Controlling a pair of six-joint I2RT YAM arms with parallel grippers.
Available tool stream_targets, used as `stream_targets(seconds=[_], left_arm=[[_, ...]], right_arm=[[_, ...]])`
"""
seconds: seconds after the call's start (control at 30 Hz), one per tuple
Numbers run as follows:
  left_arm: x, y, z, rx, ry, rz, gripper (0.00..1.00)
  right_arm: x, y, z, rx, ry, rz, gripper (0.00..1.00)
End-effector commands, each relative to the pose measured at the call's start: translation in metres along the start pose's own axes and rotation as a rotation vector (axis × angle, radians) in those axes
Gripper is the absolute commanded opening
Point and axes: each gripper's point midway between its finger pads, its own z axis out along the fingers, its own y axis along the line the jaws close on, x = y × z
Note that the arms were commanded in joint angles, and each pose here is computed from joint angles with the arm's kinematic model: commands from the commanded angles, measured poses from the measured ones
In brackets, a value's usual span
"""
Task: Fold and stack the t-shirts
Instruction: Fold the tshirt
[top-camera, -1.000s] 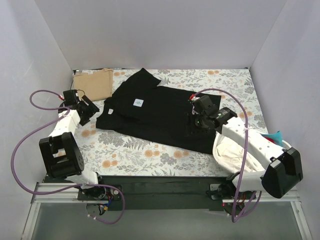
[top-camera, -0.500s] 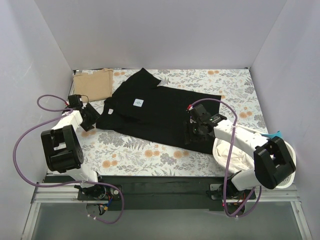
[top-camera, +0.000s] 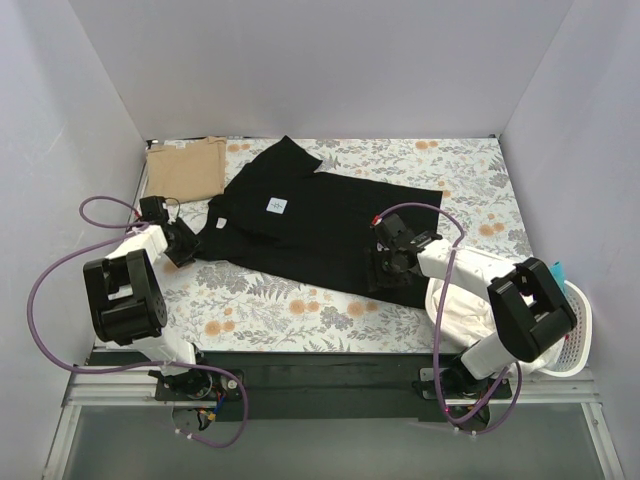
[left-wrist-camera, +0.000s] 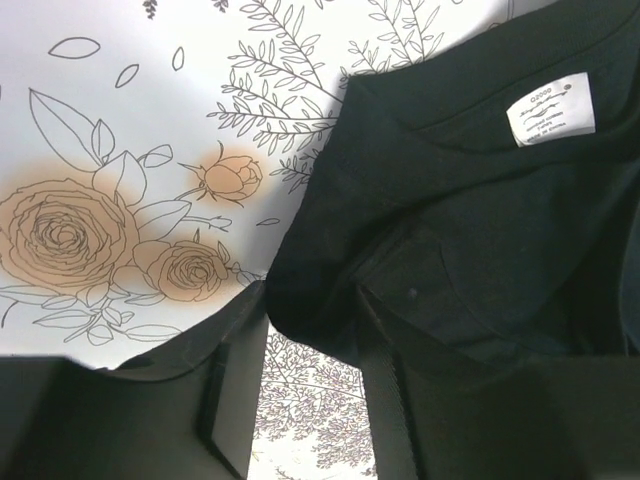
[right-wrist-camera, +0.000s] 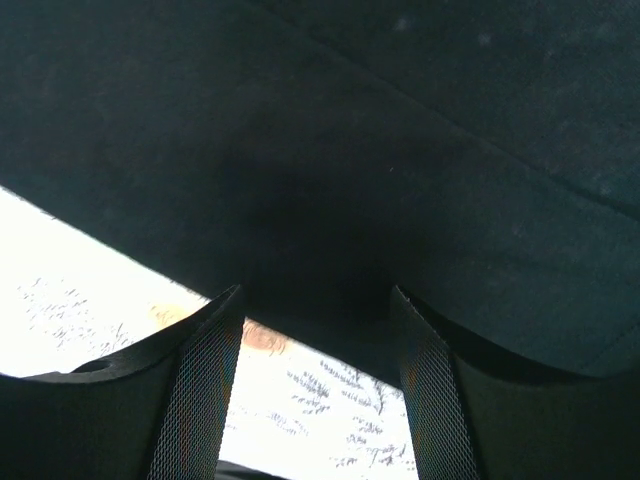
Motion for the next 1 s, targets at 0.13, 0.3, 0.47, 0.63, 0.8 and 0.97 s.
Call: stream_targets(seconds=[0.13, 0.3, 0.47, 0.63, 0.8, 0.97], left_arm=[[-0.012, -0.01, 0.003, 0.04, -0.016, 0.018, 0.12], [-0.019, -0.01, 0.006, 0.026, -0.024, 0.026, 0.0], [-0.038, -0.017, -0.007, 0.024, -0.081, 0.037, 0.0], [-0.052, -0.022, -0.013, 0.021, -0.112, 0.042, 0.0], [-0.058, -0.019, -0.004, -0.008, -0.104, 0.045, 0.0], [-0.057, -0.016, 0.001, -0.026, -0.092, 0.043, 0.0]], right_arm=[[0.005, -0.008, 0.015, 0.033, 0.005, 0.013, 0.66], [0.023, -0.02, 0.019, 0.074, 0.034, 0.019, 0.66], [0.034, -0.03, 0.021, 0.115, 0.059, 0.027, 0.66], [0.042, -0.038, 0.019, 0.156, 0.082, 0.031, 0.67], [0.047, -0.041, 0.019, 0.169, 0.093, 0.033, 0.67], [0.05, -0.044, 0.019, 0.178, 0.1, 0.035, 0.67]])
